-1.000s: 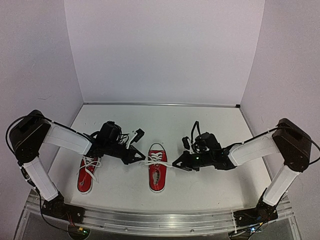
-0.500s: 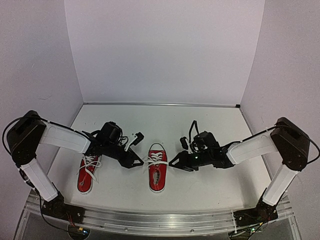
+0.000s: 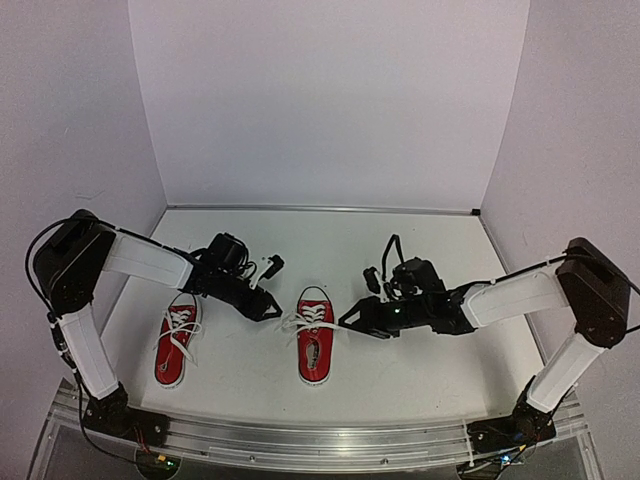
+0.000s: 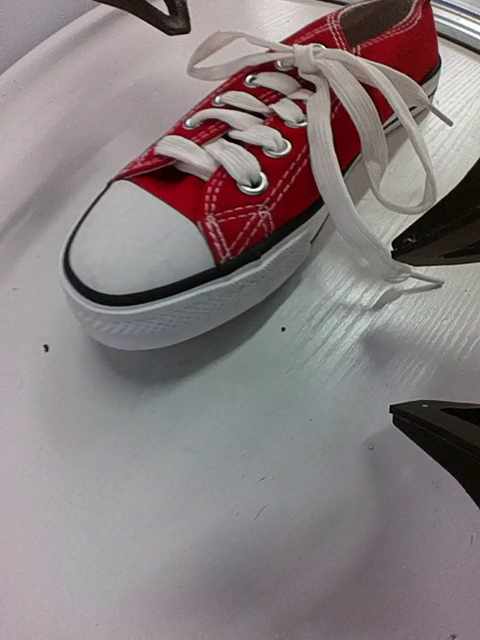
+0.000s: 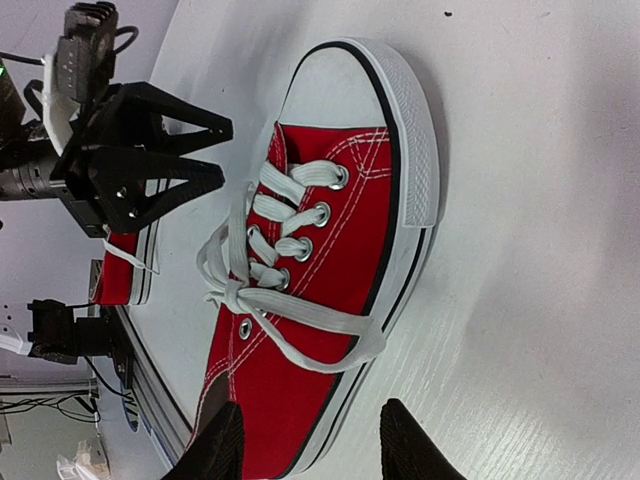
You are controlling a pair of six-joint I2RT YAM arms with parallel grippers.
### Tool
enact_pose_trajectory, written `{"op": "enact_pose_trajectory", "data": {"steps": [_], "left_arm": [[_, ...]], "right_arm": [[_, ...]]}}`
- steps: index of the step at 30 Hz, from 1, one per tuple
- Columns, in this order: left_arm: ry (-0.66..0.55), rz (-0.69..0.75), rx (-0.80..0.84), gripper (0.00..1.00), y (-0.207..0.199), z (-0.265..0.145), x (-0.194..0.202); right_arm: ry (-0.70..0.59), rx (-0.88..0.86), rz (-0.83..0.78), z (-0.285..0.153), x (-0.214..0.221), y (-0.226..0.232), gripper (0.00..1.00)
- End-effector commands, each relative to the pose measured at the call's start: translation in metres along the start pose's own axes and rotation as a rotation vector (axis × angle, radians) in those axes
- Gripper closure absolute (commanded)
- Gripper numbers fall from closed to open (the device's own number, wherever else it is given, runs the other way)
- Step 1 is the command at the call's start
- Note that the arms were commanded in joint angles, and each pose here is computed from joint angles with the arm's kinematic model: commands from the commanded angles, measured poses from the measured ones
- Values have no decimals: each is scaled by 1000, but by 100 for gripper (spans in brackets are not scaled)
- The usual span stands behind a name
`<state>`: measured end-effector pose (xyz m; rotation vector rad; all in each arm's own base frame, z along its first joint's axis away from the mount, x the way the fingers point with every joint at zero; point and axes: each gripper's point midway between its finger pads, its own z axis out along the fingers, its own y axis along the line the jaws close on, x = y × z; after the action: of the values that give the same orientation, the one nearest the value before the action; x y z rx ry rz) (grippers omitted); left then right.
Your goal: Tie the shoes
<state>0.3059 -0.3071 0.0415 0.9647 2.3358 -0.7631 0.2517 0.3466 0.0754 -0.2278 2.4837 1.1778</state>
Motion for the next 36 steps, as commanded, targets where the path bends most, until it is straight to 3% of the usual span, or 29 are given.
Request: {"op": "enact_pose_trajectory", "data": {"steps": [1, 15, 21, 27, 36], "left_arm": [[42, 35, 67, 50, -10, 6, 6], [154, 89, 81, 54, -20, 29, 29], [158, 97, 20, 80, -11, 31, 27], [114, 107, -87, 97, 3, 21, 6], [-61, 264, -15, 100, -48, 5, -57]], "right_arm": [[-24, 3, -13, -6, -5, 1, 56], [-15, 8, -6, -2, -5, -1, 56], [-16, 9, -7, -2, -5, -1, 56], [-24, 10, -9, -4, -6, 0, 56], [-35, 3, -14, -8, -8, 3, 56]]}}
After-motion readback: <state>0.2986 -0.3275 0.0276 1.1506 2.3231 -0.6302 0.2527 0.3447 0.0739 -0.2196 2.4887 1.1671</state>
